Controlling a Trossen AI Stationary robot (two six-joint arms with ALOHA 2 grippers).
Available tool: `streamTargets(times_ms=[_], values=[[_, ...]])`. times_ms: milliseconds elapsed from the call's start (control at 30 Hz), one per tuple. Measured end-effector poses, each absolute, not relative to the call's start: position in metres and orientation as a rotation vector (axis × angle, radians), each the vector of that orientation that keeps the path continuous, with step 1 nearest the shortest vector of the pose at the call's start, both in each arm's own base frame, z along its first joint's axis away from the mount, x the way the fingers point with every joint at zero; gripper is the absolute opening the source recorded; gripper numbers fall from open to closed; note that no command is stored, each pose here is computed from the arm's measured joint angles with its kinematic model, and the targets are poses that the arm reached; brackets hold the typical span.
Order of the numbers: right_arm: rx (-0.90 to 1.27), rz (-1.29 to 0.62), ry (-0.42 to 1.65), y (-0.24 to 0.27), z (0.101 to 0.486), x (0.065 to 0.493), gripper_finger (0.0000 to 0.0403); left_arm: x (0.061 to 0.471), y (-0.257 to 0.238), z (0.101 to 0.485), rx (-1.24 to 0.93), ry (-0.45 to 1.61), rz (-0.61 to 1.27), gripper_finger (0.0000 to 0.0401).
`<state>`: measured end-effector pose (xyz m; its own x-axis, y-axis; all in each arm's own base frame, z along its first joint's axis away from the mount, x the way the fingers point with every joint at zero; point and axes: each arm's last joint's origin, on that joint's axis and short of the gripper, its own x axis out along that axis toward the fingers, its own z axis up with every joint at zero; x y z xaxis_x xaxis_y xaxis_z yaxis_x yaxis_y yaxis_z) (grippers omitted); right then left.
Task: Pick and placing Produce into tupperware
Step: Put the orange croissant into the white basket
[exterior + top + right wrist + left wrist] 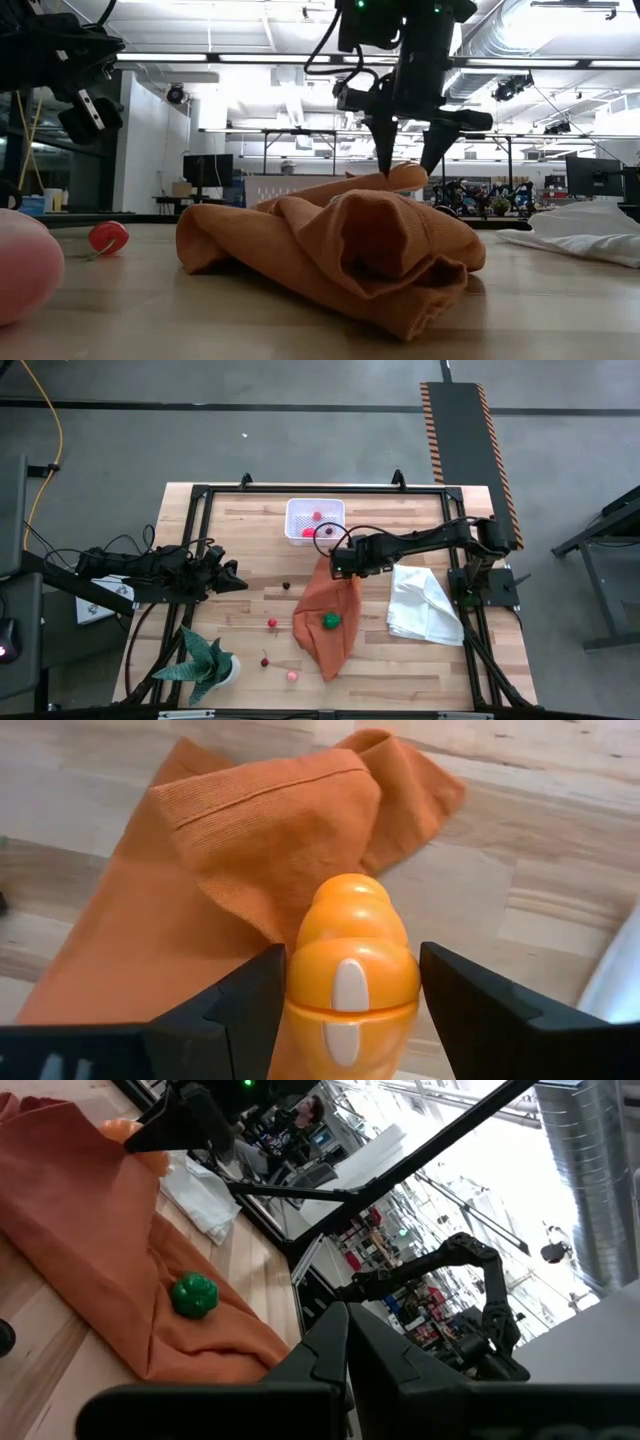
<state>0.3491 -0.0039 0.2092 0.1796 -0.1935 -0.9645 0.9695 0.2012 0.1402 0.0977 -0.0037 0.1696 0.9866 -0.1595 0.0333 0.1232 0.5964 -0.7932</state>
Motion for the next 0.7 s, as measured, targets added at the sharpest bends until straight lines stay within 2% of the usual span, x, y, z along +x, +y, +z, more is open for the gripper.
streamTargets(times_ms=[300, 533, 700], values=[[0.966, -1.086, 1.093, -0.008, 0.207, 0.342, 0.0218, 0.098, -0.004, 0.17, -0.919, 0.045, -0.169, 0.0001], [1.077, -1.058, 1.116, -0.006, 0.17, 0.334, 0.0218, 0.098, -0.004, 0.17, -0.919, 0.05, -0.18, 0.0001], [1.08, -1.064, 1.099, -0.003, 0.167, 0.333, 0.0218, 0.098, -0.005, 0.17, -0.918, 0.054, -0.197, 0.0001]])
